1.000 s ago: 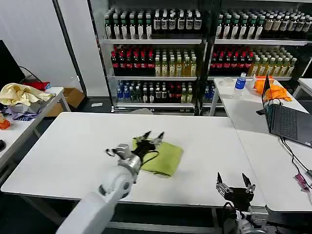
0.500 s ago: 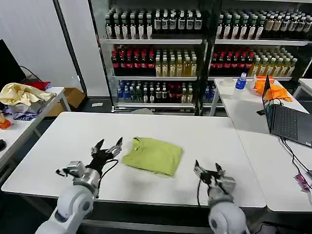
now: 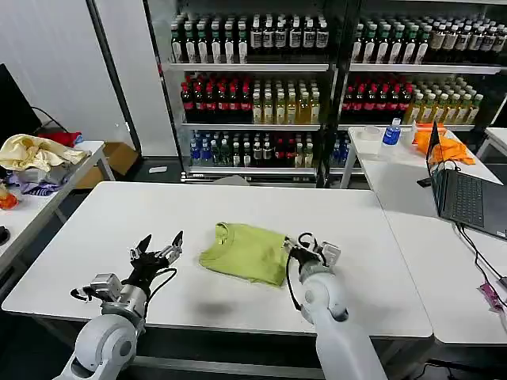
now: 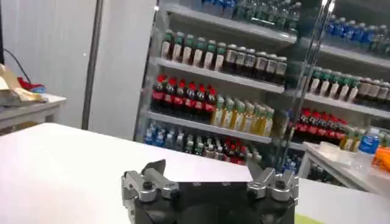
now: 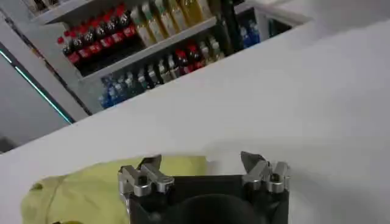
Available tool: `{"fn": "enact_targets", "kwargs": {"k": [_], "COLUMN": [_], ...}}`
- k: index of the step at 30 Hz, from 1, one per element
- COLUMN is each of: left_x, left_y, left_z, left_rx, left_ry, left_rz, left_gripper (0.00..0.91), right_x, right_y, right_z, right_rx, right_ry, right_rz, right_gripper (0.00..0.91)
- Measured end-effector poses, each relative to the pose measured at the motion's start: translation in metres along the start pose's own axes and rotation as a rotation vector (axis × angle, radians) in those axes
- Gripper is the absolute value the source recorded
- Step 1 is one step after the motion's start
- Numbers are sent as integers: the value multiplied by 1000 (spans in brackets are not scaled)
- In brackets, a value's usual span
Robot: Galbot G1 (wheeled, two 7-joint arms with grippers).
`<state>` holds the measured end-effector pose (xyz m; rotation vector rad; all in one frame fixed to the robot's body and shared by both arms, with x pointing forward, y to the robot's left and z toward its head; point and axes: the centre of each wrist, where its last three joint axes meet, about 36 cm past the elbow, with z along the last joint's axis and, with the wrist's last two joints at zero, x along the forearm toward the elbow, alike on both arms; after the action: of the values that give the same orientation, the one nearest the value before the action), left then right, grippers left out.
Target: Fold and organize the clothes.
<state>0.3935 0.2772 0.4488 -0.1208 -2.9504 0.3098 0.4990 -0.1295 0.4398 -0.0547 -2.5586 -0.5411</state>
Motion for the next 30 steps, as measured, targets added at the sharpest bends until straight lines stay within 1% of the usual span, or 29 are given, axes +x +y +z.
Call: {"fn": "enact_targets", "kwargs": {"k": [1, 3, 5, 12, 23, 24, 25, 26, 28, 30], "left_x": [0, 1, 0, -2, -6, -6, -7, -7, -7, -8], "left_y": [1, 2, 4, 9, 17, 17, 17, 17, 16, 15], "left_z": [0, 0, 0, 0, -2, -2, -3, -3, -4, -4], "left_rx": [-1, -3, -5, -6, -2, -1, 0, 1, 3, 4], "left_ry": [0, 0, 0, 2, 3, 3, 1, 1, 0, -1], "left_rz": [-1, -5, -10, -21, -31, -30, -30, -29, -27, -24], "left_gripper": [907, 907, 907, 907, 907, 907, 907, 907, 907, 907], "right_x": [-3, -10, -16, -32, -56, -57, -58, -59, -61, -61], "right_y": [3, 10, 15, 26, 32, 32, 33, 33, 32, 31], "right_z": [-1, -3, -5, -6, -14, -15, -16, -16, -16, -16], "right_rx": [-8, -22, -35, -43, -39, -35, -29, -22, -4, 25], "right_ry": [9, 25, 41, 81, 100, 99, 97, 95, 86, 62], "right_rz": [-2, -5, -2, 13, 39, 39, 37, 36, 31, 21], "right_gripper": [242, 91, 0, 0, 0, 171, 403, 907, 907, 907]}}
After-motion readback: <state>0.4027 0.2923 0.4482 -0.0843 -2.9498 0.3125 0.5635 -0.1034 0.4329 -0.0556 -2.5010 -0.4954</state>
